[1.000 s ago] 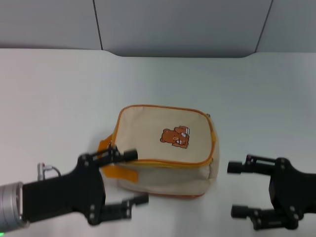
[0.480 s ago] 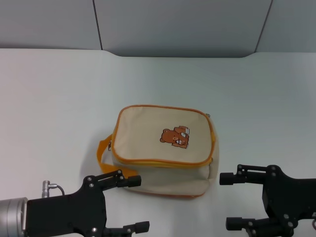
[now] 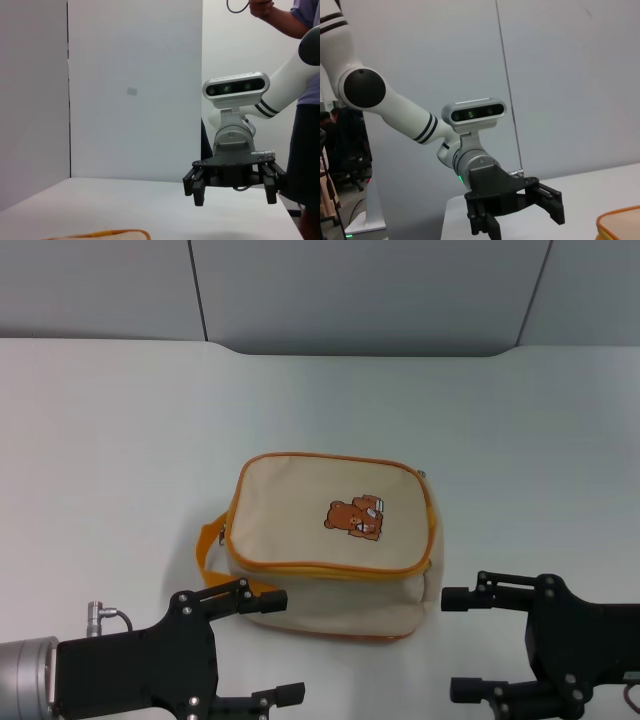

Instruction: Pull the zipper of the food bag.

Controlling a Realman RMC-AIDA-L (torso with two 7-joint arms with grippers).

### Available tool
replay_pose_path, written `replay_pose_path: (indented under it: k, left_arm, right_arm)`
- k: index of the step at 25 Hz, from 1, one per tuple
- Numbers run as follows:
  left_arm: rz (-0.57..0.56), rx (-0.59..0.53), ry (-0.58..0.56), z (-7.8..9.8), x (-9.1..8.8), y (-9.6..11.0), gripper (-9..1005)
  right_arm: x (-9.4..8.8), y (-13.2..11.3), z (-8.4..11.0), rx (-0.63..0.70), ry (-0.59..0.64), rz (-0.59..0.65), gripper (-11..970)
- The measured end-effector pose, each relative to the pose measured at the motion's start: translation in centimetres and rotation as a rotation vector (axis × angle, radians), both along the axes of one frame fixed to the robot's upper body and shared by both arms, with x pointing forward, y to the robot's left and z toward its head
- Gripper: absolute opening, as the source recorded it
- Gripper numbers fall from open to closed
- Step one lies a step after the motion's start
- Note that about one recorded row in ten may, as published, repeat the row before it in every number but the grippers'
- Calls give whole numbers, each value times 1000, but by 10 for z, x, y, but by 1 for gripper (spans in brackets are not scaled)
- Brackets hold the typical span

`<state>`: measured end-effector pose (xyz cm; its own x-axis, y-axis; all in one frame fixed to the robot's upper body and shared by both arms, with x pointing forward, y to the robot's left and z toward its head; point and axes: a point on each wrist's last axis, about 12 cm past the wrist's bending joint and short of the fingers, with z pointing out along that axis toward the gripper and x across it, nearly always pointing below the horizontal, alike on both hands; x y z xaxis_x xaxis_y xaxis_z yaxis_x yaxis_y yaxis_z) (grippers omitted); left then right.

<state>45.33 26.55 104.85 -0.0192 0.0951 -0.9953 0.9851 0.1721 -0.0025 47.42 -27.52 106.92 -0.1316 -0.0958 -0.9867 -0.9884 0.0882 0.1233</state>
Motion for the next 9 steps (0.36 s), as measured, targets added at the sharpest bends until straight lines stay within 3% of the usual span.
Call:
replay_pose_path:
  k: [9]
  left_arm:
    - [38, -24, -57, -1, -1, 1, 822]
  right_arm:
    - [-1, 5, -2, 9, -25, -8, 792]
